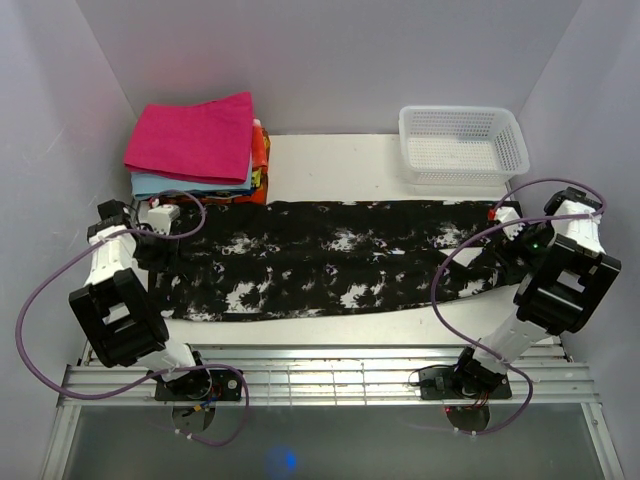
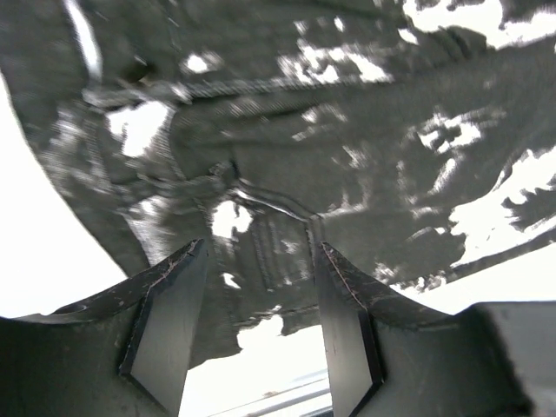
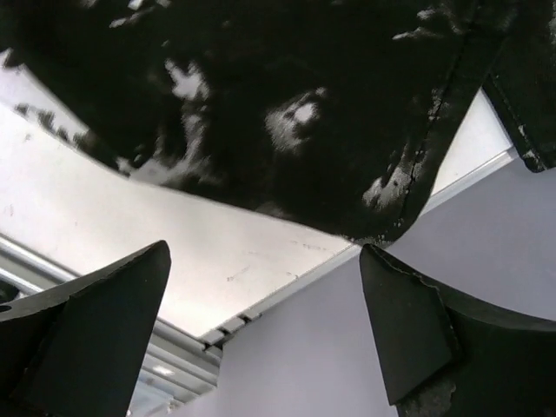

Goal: Fold and stack the trousers
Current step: Flatten the trousers out

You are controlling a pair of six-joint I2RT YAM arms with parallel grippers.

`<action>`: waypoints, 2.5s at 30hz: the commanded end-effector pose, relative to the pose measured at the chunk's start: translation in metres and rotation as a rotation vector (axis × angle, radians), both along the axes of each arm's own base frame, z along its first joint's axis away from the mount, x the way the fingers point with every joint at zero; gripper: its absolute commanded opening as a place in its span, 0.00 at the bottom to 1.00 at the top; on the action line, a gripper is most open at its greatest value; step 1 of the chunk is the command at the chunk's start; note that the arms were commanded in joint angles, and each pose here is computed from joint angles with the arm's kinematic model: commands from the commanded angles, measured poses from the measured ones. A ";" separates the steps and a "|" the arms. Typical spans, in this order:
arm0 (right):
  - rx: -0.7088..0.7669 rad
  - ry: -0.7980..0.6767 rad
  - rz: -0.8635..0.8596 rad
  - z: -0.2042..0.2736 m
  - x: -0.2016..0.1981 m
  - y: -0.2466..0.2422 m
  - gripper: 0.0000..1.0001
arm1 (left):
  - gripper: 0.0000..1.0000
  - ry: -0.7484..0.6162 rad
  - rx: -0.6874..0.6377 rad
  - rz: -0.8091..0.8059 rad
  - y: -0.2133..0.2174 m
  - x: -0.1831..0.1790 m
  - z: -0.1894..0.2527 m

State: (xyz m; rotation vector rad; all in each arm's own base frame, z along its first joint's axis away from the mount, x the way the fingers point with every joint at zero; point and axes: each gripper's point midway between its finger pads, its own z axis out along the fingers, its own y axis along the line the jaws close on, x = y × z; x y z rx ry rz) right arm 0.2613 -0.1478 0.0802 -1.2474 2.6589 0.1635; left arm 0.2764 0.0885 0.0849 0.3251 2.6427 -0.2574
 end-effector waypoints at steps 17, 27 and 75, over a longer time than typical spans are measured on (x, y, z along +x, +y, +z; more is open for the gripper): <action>-0.084 0.162 -0.341 -0.045 -0.068 -0.006 0.16 | 0.22 0.237 -0.021 0.112 0.008 -0.057 -0.085; -0.050 0.063 -0.398 -0.011 -0.032 -0.015 0.08 | 0.00 0.149 -0.021 0.118 0.046 -0.038 -0.050; 0.158 0.163 -0.165 -0.094 -0.043 0.108 0.39 | 0.42 0.055 -0.161 0.003 -0.001 0.033 -0.025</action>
